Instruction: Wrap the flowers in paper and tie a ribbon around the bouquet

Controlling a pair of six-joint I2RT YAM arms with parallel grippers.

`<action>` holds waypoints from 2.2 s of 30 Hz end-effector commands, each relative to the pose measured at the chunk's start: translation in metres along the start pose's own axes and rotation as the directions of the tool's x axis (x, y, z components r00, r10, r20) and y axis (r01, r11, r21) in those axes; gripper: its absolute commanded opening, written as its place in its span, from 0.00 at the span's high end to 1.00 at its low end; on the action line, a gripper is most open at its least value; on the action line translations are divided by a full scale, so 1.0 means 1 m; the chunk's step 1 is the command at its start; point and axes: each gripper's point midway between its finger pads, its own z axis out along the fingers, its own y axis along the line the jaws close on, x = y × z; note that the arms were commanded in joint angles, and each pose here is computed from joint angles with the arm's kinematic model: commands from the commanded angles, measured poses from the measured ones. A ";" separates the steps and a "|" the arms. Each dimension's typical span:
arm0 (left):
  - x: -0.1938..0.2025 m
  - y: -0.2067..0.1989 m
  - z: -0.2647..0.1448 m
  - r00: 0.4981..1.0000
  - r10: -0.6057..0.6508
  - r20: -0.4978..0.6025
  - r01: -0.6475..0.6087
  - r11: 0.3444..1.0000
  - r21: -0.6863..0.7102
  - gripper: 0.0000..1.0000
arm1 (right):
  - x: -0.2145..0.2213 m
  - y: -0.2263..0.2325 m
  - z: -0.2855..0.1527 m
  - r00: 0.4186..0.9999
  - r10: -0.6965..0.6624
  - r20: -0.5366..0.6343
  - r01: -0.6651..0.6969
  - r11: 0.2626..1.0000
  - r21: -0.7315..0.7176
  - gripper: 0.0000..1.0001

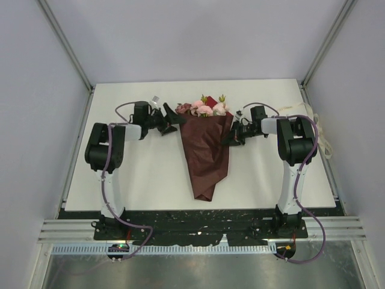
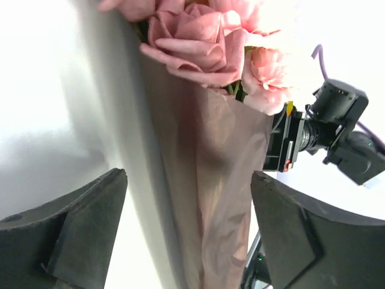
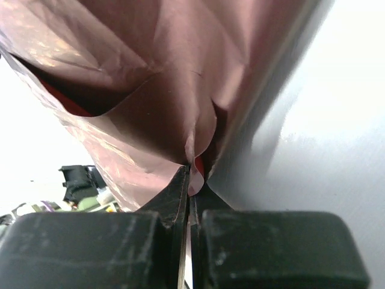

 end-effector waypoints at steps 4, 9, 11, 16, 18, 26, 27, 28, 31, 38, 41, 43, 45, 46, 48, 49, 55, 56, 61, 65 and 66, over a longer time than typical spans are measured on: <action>-0.040 -0.042 -0.123 0.875 0.483 -0.025 -0.473 0.846 -0.245 0.00 | -0.019 0.007 0.010 0.990 0.063 0.128 -0.061 0.998 -0.018 0.94; 0.015 -0.084 -0.144 0.773 0.611 -0.172 -0.634 0.756 -0.161 0.00 | -0.024 0.016 0.011 0.988 0.055 0.142 -0.049 0.998 -0.049 0.94; 0.047 -0.096 -0.139 0.718 0.660 -0.220 -0.691 0.713 -0.116 0.00 | -0.026 0.017 0.011 0.987 0.061 0.146 -0.053 0.997 -0.055 0.94; 0.124 -0.117 -0.118 0.586 0.765 -0.269 -0.775 0.626 0.091 0.00 | -0.033 0.021 0.012 0.987 0.035 0.160 -0.027 0.998 -0.054 0.94; 0.147 -0.126 -0.105 0.564 0.767 -0.307 -0.766 0.624 0.152 0.00 | -0.035 0.019 0.012 0.987 0.027 0.161 -0.022 0.999 -0.035 0.94; 0.203 -0.136 -0.038 0.650 0.594 -0.474 -0.539 0.800 0.263 0.51 | -0.037 0.010 0.012 0.984 0.030 0.177 -0.033 0.999 0.013 0.94; 0.207 -0.133 -0.030 0.658 0.568 -0.493 -0.518 0.818 0.250 0.51 | -0.037 0.011 0.012 0.984 0.026 0.177 -0.029 1.000 0.012 0.94; 0.211 -0.127 -0.024 0.664 0.539 -0.517 -0.497 0.836 0.233 0.52 | -0.038 0.011 0.011 0.983 0.022 0.180 -0.025 1.000 0.016 0.94; 0.214 -0.096 -0.008 0.692 0.439 -0.573 -0.466 0.878 0.110 0.53 | -0.041 0.015 0.008 0.982 -0.002 0.186 -0.002 1.000 0.021 0.91; 0.217 -0.046 0.004 0.659 0.353 -0.664 -0.485 0.874 -0.016 0.55 | -0.052 0.019 -0.052 0.976 -0.100 0.195 0.077 0.989 0.124 0.32; 0.216 -0.042 0.007 0.651 0.345 -0.676 -0.486 0.874 -0.022 0.55 | -0.071 0.016 -0.109 0.939 -0.286 0.191 0.228 0.933 0.277 0.22; 0.217 -0.039 0.008 0.649 0.341 -0.680 -0.483 0.875 -0.022 0.55 | -0.082 0.003 -0.151 0.912 -0.376 0.166 0.282 0.866 0.414 0.19; 0.216 -0.037 0.008 0.647 0.339 -0.683 -0.484 0.875 -0.024 0.55 | -0.102 -0.010 -0.194 0.875 -0.451 0.174 0.296 0.784 0.547 0.18; 0.215 -0.037 0.009 0.648 0.339 -0.682 -0.484 0.875 -0.024 0.55 | -0.111 -0.019 -0.215 0.863 -0.469 0.189 0.281 0.756 0.592 0.17; 0.217 -0.037 0.009 0.647 0.338 -0.683 -0.481 0.876 -0.022 0.55 | -0.131 -0.041 -0.252 0.842 -0.507 0.185 0.248 0.668 0.702 0.17; 0.216 -0.037 0.010 0.649 0.335 -0.683 -0.477 0.878 -0.023 0.55 | -0.143 -0.046 -0.275 0.830 -0.529 0.178 0.232 0.616 0.753 0.17; 0.213 -0.040 0.013 0.644 0.352 -0.679 -0.489 0.872 -0.013 0.55 | -0.170 -0.100 -0.334 0.852 -0.518 0.078 0.155 0.391 0.907 0.23; 0.213 -0.040 0.013 0.642 0.356 -0.679 -0.492 0.870 -0.009 0.55 | -0.170 -0.110 -0.339 0.861 -0.505 0.058 0.145 0.352 0.925 0.24; 0.213 -0.040 0.013 0.644 0.353 -0.678 -0.488 0.873 -0.008 0.54 | -0.174 -0.141 -0.361 0.889 -0.455 0.047 0.085 0.265 0.961 0.24; 0.213 -0.040 0.012 0.644 0.353 -0.679 -0.485 0.874 -0.006 0.54 | -0.172 -0.165 -0.365 0.912 -0.407 0.054 0.051 0.243 0.969 0.23; 0.212 -0.040 0.012 0.645 0.351 -0.679 -0.484 0.875 -0.008 0.54 | -0.169 -0.170 -0.367 0.917 -0.395 0.063 0.039 0.245 0.969 0.23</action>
